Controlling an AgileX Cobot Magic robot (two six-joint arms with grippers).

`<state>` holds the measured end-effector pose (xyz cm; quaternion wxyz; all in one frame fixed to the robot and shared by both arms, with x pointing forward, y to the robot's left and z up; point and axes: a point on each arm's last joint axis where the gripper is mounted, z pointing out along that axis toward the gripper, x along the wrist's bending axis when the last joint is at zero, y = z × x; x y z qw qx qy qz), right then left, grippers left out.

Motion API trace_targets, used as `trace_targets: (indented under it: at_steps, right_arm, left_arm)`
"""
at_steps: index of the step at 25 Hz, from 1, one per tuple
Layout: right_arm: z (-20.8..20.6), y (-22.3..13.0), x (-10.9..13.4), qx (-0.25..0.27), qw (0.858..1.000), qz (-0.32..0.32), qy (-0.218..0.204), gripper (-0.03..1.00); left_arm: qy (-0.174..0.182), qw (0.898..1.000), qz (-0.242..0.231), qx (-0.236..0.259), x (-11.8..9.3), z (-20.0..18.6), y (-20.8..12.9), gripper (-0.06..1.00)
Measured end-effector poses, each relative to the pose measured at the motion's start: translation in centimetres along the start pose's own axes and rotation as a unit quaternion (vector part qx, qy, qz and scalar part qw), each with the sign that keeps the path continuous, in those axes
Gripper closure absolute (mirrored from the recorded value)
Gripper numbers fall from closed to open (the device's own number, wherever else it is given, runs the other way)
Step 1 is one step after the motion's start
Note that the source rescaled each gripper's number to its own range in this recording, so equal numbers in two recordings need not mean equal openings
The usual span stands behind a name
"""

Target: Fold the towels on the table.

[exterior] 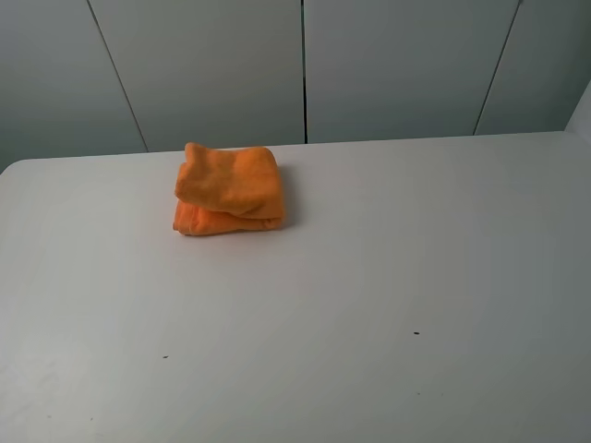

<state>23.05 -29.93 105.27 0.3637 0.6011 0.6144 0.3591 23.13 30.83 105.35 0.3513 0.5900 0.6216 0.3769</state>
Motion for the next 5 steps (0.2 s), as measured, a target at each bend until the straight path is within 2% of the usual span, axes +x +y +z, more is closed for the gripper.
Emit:
trace_targets:
  at_steps: [5]
  right_arm:
    - [0.0, 0.0, 0.0, 0.0, 1.0, 0.0, 0.0, -0.03]
  left_arm:
    - [0.0, 1.0, 0.0, 0.0, 0.0, 0.0, 0.0, -0.05]
